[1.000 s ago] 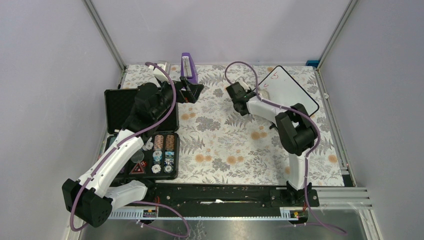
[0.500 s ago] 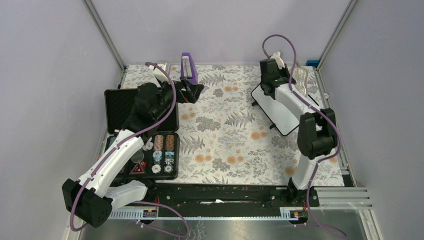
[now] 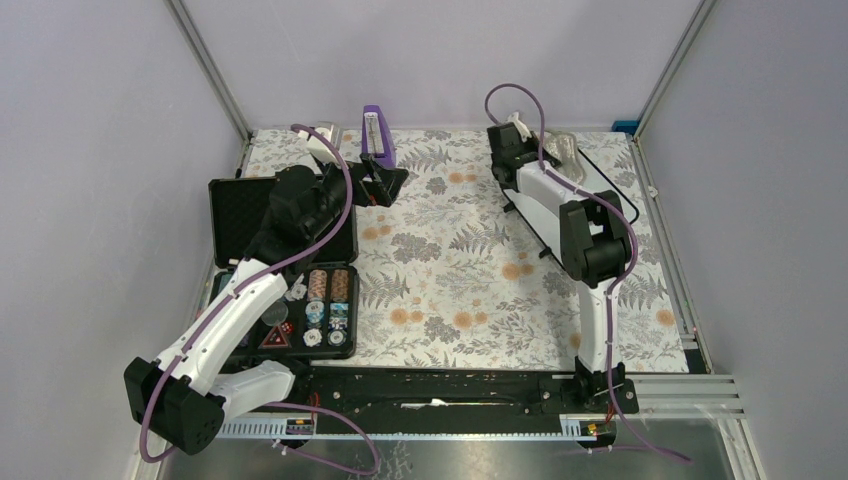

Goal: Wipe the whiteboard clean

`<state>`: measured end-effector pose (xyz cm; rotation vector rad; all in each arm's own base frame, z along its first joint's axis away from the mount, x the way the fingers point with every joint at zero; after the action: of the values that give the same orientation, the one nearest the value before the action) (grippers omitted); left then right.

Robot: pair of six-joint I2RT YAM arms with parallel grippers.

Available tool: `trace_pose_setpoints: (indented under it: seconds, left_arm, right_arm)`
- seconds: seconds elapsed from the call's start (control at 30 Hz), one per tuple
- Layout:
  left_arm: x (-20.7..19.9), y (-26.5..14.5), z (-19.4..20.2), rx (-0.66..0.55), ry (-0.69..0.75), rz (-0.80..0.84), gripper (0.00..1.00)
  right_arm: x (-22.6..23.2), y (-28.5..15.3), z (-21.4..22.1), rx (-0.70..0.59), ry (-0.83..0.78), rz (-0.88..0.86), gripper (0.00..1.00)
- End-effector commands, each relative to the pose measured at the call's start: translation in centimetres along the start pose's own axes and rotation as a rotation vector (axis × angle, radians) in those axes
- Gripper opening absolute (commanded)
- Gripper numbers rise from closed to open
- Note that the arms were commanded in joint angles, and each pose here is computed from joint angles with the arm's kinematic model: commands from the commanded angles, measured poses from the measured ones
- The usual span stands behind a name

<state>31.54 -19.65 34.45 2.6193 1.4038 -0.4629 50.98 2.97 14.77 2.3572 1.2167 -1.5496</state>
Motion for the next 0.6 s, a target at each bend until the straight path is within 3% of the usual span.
trace_pose_setpoints:
  seconds: [0.0, 0.13, 0.27, 0.43, 0.57]
  left_arm:
    - [-1.4, -0.1, -2.1, -0.063, -0.001, 0.053, 0.99]
    - [-1.3, -0.1, -2.0, -0.060, -0.002, 0.050, 0.99]
    - [-1.3, 0.1, -1.7, -0.053, -0.003, 0.050, 0.99]
    - [-1.3, 0.1, -1.8, -0.055, 0.001, 0.049, 0.99]
    - [-1.2, 0.0, -1.9, -0.057, 0.006, 0.043, 0.99]
  right_arm:
    - [6.5, -3.1, 3.7, 0.060, -0.042, -0.291, 0.00]
    - [9.3, -6.1, 4.2, 0.049, -0.015, -0.474, 0.00]
    - [6.3, -7.7, 0.5, -0.039, 0.102, -0.482, 0.00]
    - [-1.6, -7.3, -5.7, -0.158, 0.239, -0.251, 0.00]
    - [-4.7, -4.6, -7.4, -0.147, 0.216, -0.072, 0.00]
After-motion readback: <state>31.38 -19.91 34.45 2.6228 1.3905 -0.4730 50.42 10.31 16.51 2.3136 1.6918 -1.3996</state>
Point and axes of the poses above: each gripper's point midway between its finger pads, its own y axis out along the fingers, its own x axis along the line the jaws close on, z = x × y, the point moved 2 cm from there along -y, back along the fingers, and after that the axes turned 4 degrees about y, right-handed, at the moved point
